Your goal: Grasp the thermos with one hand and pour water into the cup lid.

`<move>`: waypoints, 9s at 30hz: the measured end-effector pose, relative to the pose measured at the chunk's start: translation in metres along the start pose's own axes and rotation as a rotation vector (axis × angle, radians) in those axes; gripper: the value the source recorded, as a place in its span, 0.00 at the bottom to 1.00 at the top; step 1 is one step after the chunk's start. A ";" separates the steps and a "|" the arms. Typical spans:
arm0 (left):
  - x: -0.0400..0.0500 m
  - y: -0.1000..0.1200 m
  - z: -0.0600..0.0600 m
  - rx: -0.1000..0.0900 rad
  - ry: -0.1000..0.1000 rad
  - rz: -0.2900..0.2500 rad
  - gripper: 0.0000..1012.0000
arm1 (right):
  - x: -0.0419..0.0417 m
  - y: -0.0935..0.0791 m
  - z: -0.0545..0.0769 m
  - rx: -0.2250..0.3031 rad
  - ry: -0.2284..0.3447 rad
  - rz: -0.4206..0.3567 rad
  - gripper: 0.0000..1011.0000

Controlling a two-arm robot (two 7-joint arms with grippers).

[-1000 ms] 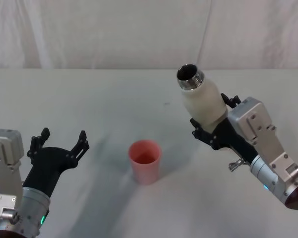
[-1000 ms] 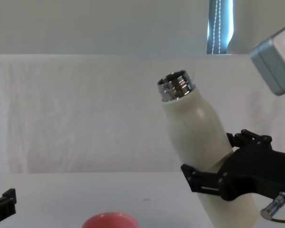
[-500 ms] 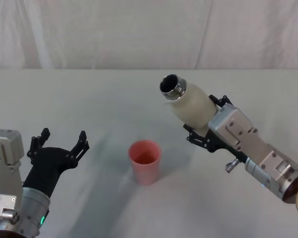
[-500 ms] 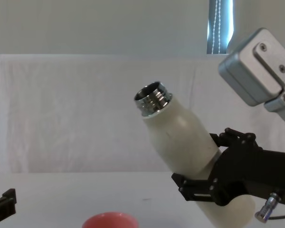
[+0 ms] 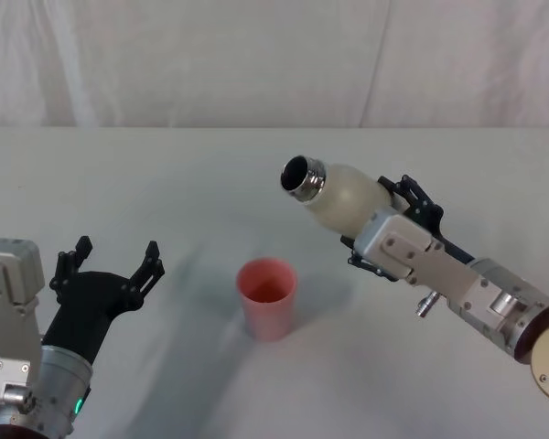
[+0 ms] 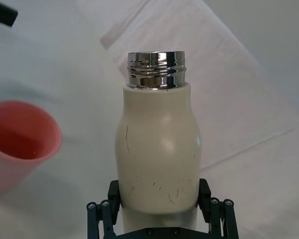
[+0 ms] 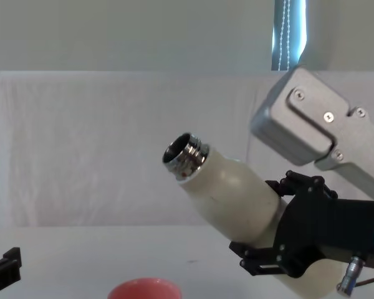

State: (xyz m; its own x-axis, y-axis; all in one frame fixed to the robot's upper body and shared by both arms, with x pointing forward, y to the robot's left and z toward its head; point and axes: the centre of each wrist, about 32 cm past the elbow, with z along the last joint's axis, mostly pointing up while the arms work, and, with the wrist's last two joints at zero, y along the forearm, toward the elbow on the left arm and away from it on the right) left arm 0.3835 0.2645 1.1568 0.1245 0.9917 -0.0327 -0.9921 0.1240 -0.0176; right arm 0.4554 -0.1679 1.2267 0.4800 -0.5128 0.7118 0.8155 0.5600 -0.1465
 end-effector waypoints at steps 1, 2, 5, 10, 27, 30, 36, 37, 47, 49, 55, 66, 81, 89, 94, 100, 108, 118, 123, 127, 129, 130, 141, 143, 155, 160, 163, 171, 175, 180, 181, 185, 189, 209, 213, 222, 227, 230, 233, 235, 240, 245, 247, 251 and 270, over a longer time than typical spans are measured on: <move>0.0000 0.000 0.000 0.000 0.000 0.000 0.99 | -0.0001 0.000 0.000 -0.005 -0.008 0.000 0.94; 0.0000 0.000 0.000 0.000 0.000 0.000 0.99 | -0.0003 0.000 0.001 -0.010 -0.016 0.001 0.94; 0.0000 0.000 0.000 0.000 0.000 0.000 0.99 | -0.0006 0.001 0.002 -0.023 -0.048 0.000 0.94; 0.0000 0.000 0.000 0.000 0.000 0.000 0.99 | -0.0024 0.003 0.005 -0.046 -0.103 0.002 0.94; 0.0000 0.000 0.000 0.000 0.000 0.000 0.99 | -0.0059 0.002 0.008 -0.070 -0.239 0.007 0.94; 0.0000 0.000 0.000 0.000 0.000 0.000 0.99 | -0.0075 0.001 0.007 -0.071 -0.253 0.010 0.94; 0.0000 0.000 0.000 0.000 0.000 0.000 0.99 | -0.0108 0.000 0.007 -0.067 -0.284 0.022 0.94; 0.0000 0.000 0.000 0.000 0.000 0.000 0.99 | -0.0112 0.000 0.007 -0.066 -0.288 0.023 0.94; 0.0000 0.000 0.000 0.000 0.000 0.000 0.99 | -0.0172 0.001 0.009 -0.068 -0.355 0.037 0.94; 0.0000 0.000 0.000 0.000 0.000 0.000 0.99 | -0.0184 0.001 0.008 -0.070 -0.369 0.040 0.94; 0.0000 0.000 0.000 0.000 0.000 0.000 0.99 | -0.0224 0.001 0.009 -0.080 -0.417 0.044 0.94; 0.0000 0.000 0.000 0.000 0.000 0.000 0.99 | -0.0246 0.001 0.009 -0.100 -0.447 0.039 0.94; 0.0000 0.000 0.000 0.000 0.000 0.000 0.99 | -0.0265 -0.001 0.012 -0.135 -0.513 0.026 0.94; 0.0000 0.000 0.000 0.000 0.000 0.000 0.99 | -0.0270 -0.003 0.012 -0.143 -0.534 0.017 0.94; 0.0000 0.000 0.000 0.000 0.000 0.000 0.99 | -0.0273 -0.003 0.012 -0.149 -0.547 0.011 0.94; 0.0000 0.000 0.000 0.000 0.000 0.000 0.99 | -0.0283 -0.002 0.011 -0.154 -0.560 0.009 0.94; 0.0000 0.000 0.000 0.000 0.000 0.000 0.99 | -0.0286 -0.002 0.011 -0.159 -0.576 0.008 0.94; 0.0000 0.000 0.000 0.000 0.000 0.000 0.99 | -0.0288 -0.001 0.013 -0.167 -0.601 0.011 0.94; 0.0000 0.000 0.000 0.000 0.000 0.000 0.99 | -0.0281 -0.001 0.015 -0.167 -0.615 0.013 0.94; 0.0000 0.000 0.000 0.000 0.000 0.000 0.99 | -0.0276 -0.001 0.016 -0.166 -0.626 0.014 0.94; 0.0000 0.000 0.000 0.000 0.000 0.000 0.99 | -0.0274 0.000 0.017 -0.165 -0.633 0.014 0.94; 0.0000 0.000 0.000 0.000 0.000 0.000 0.99 | -0.0273 0.000 0.017 -0.165 -0.635 0.014 0.94; 0.0000 0.000 0.000 0.000 0.000 0.000 0.99 | -0.0270 -0.001 0.022 -0.160 -0.666 0.013 0.94; 0.0000 0.000 0.000 0.000 0.000 0.000 0.99 | -0.0271 -0.001 0.023 -0.159 -0.668 0.014 0.94; 0.0000 0.000 0.000 0.000 0.000 0.000 0.99 | -0.0271 -0.002 0.026 -0.157 -0.681 0.014 0.94; 0.0000 0.000 0.000 0.000 0.000 0.000 0.99 | -0.0265 -0.002 0.028 -0.155 -0.683 0.016 0.94; 0.0000 0.000 0.000 0.000 0.000 0.000 0.99 | -0.0262 -0.003 0.029 -0.155 -0.683 0.016 0.94; 0.0000 0.000 0.000 0.000 0.000 0.000 0.99 | -0.0255 -0.003 0.030 -0.154 -0.684 0.017 0.94; 0.0000 0.000 0.000 0.000 0.000 0.000 0.99 | -0.0244 -0.004 0.031 -0.155 -0.688 0.015 0.94; 0.0000 0.000 0.000 0.000 0.000 0.000 0.99 | -0.0237 -0.004 0.032 -0.155 -0.690 0.014 0.94; 0.0000 0.000 0.000 0.000 0.000 0.000 0.99 | -0.0237 -0.004 0.032 -0.155 -0.690 0.014 0.94; 0.0000 0.000 0.000 0.000 0.000 0.000 0.99 | -0.0234 -0.004 0.032 -0.155 -0.691 0.014 0.94; 0.0000 0.000 0.000 0.000 0.000 0.000 0.99 | -0.0233 -0.004 0.032 -0.156 -0.691 0.014 0.94; 0.0000 0.000 0.000 0.000 0.000 0.000 0.99 | -0.0211 -0.004 0.033 -0.157 -0.696 0.011 0.94; 0.0000 0.000 0.000 0.000 0.000 0.000 0.99 | -0.0208 -0.003 0.034 -0.155 -0.696 0.010 0.94; 0.0000 0.000 0.000 0.000 0.000 0.000 0.99 | -0.0210 -0.002 0.034 -0.154 -0.698 0.015 0.94; 0.0000 0.000 0.000 0.000 0.000 0.000 0.99 | -0.0204 -0.002 0.034 -0.153 -0.701 0.016 0.94; 0.0000 0.000 0.000 0.000 0.000 0.000 0.99 | -0.0201 -0.001 0.034 -0.153 -0.703 0.016 0.94; 0.0000 0.000 0.000 0.000 0.000 0.000 0.99 | -0.0199 -0.001 0.034 -0.153 -0.705 0.017 0.94; 0.0000 0.000 0.000 0.000 0.000 0.000 0.99 | -0.0198 -0.001 0.034 -0.153 -0.707 0.017 0.94; 0.0000 0.000 0.000 0.000 0.000 0.000 0.99 | -0.0197 -0.001 0.034 -0.153 -0.710 0.017 0.94; 0.0000 0.000 0.000 0.000 0.000 0.000 0.99 | -0.0190 0.000 0.035 -0.153 -0.713 0.016 0.94; 0.0000 0.000 0.000 0.000 0.000 0.000 0.99 | -0.0187 0.000 0.034 -0.153 -0.714 0.016 0.94; 0.0000 0.000 0.000 0.000 0.000 0.000 0.99 | -0.0187 0.000 0.034 -0.155 -0.715 0.018 0.94; 0.0000 0.000 0.000 0.000 0.000 0.000 0.99 | -0.0221 -0.001 0.030 -0.149 -0.663 0.015 0.94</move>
State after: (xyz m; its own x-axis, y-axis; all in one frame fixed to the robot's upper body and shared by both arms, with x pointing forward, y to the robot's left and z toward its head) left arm 0.3835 0.2645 1.1568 0.1245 0.9917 -0.0327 -0.9921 0.1240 -0.0176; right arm 0.4343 -0.1378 1.2316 0.2301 0.0284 0.9728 0.8691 0.4438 -0.2185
